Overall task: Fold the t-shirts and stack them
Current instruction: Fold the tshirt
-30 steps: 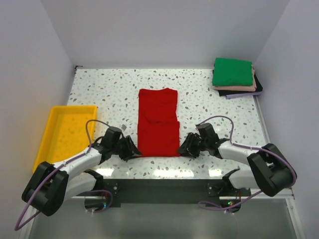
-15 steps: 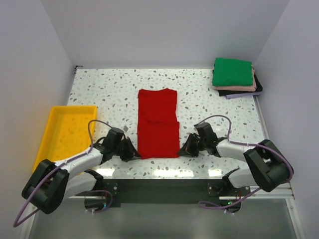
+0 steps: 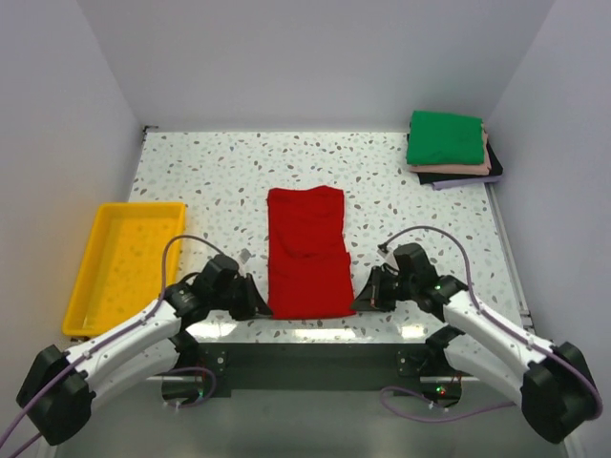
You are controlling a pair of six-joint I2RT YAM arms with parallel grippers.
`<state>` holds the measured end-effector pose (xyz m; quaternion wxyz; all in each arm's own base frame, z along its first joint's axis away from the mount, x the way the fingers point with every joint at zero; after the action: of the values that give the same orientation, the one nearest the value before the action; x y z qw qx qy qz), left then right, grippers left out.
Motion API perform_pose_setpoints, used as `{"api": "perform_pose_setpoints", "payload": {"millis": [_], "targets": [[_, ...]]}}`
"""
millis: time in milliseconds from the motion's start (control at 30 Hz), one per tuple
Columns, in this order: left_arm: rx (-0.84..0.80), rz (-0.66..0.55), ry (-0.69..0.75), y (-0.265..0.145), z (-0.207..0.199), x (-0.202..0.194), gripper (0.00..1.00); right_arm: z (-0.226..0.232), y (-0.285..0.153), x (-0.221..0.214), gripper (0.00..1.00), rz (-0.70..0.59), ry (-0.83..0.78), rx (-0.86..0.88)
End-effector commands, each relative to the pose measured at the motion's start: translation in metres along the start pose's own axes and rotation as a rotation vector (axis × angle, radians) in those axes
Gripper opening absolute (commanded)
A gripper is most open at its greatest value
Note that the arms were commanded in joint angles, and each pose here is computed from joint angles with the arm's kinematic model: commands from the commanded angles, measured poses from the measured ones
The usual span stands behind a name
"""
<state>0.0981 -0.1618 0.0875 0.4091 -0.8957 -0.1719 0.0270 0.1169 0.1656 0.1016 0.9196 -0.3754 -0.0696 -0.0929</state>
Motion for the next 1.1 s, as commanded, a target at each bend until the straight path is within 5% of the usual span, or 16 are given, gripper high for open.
{"api": "perform_pose_setpoints", "payload": {"millis": [0,533,1067], "targets": [[-0.018,-0.040,-0.011,-0.020,-0.021,0.001,0.00,-0.003,-0.027,-0.023,0.00,0.058,-0.061,-0.043],[-0.083,-0.185,0.118,-0.045,-0.098,0.049,0.00,0.053,-0.053,0.036,0.00,-0.077,-0.171,-0.082],[-0.143,-0.343,0.105,-0.013,-0.163,0.221,0.00,0.064,-0.005,0.216,0.00,-0.174,-0.039,-0.011]]}}
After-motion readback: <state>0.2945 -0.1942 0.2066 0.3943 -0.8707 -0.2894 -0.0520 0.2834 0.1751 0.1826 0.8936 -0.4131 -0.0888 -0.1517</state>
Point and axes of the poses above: each gripper's point midway between its finger pads, its own y axis out along the fingers, its own z axis along the line the jaws close on, x = y × z, the point moved 6 cm from there along -y, back along the fingers, and after that the axes turned 6 degrees about -y, right-handed, at the moved point
